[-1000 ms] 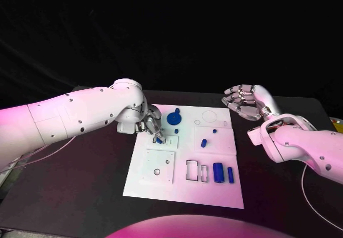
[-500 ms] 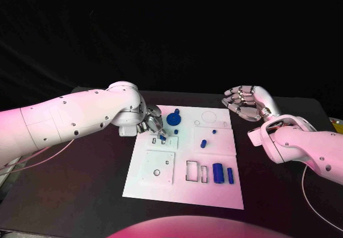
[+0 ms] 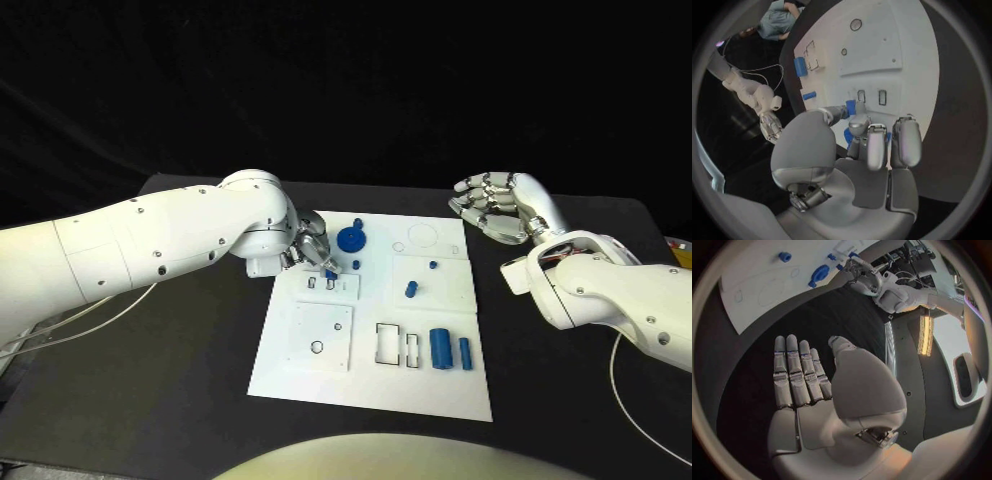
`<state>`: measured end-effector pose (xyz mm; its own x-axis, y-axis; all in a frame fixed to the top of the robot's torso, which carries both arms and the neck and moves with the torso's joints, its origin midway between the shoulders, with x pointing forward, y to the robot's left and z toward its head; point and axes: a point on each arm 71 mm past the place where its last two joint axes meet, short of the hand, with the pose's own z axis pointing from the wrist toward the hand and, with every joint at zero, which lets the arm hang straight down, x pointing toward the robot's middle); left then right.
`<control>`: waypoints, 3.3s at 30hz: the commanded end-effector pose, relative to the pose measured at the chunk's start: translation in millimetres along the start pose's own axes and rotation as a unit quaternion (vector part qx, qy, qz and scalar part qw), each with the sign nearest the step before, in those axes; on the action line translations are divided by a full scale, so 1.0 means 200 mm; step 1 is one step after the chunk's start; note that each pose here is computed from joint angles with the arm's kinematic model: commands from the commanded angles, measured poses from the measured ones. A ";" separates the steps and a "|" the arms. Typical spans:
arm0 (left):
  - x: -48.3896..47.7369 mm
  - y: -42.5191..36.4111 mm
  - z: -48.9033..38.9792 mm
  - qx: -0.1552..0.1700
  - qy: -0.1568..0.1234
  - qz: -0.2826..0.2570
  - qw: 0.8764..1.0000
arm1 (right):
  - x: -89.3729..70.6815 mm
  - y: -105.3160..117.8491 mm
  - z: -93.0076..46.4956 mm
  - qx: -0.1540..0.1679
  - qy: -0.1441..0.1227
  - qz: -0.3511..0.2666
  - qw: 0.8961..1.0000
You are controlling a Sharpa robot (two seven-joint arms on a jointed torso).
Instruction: Assemble the parts on the task board
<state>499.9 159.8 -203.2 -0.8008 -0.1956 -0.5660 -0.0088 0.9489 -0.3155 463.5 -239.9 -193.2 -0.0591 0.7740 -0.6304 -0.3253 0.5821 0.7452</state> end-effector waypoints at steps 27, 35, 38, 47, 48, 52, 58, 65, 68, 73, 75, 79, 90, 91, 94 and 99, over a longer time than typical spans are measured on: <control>0.017 -0.007 0.038 -0.018 0.037 0.066 0.997 | 0.01 0.00 0.00 -0.005 0.008 0.000 1.000; 0.019 -0.016 0.040 -0.017 0.037 0.069 0.997 | 0.01 0.00 0.00 -0.005 0.008 0.000 1.000; 0.021 -0.023 0.042 -0.016 0.037 0.070 0.997 | 0.01 0.00 0.00 -0.005 0.008 0.000 1.000; 0.023 -0.037 0.052 -0.017 0.037 0.076 0.996 | 0.01 0.00 0.00 -0.005 0.009 0.000 1.000; 0.023 -0.038 0.053 -0.017 0.038 0.077 0.996 | 0.01 0.00 0.00 -0.005 0.009 0.000 1.000; 0.025 -0.039 0.056 -0.019 0.041 0.081 0.996 | 0.01 0.00 0.00 -0.005 0.009 0.000 1.000; 0.028 -0.040 0.059 -0.021 0.046 0.088 0.995 | 0.01 0.00 0.00 -0.005 0.010 0.000 1.000; 0.036 -0.034 0.060 -0.026 0.060 0.104 0.992 | 0.01 0.00 0.00 -0.005 0.010 0.000 1.000; 0.038 -0.033 0.060 -0.026 0.062 0.107 0.992 | 0.02 0.00 0.00 -0.005 0.010 0.000 1.000; 0.036 -0.034 0.061 -0.027 0.061 0.107 0.992 | 0.02 0.00 0.00 -0.005 0.010 0.000 1.000; 0.035 -0.035 0.062 -0.027 0.059 0.107 0.992 | 0.02 0.00 0.00 -0.005 0.010 0.001 1.000; 0.032 -0.036 0.064 -0.027 0.055 0.105 0.993 | 0.02 0.00 0.00 -0.005 0.010 0.001 1.000; 0.030 -0.062 0.078 -0.025 0.050 0.102 0.993 | 0.01 0.00 0.00 -0.005 0.010 0.001 1.000; 0.030 -0.062 0.079 -0.025 0.050 0.102 0.993 | 0.01 0.00 0.00 -0.005 0.010 0.000 1.000; 0.030 -0.063 0.082 -0.026 0.052 0.102 0.993 | 0.01 0.00 -0.01 -0.005 0.010 0.000 1.000; 0.030 -0.067 0.089 -0.027 0.053 0.102 0.993 | 0.01 0.00 -0.01 -0.005 0.010 0.000 1.000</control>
<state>507.8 143.4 -211.0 -0.8412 0.0129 -0.5406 0.1228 0.9782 -0.1676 462.9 -240.2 -194.7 -0.0645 0.7733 -0.6308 -0.3230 0.5819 0.7464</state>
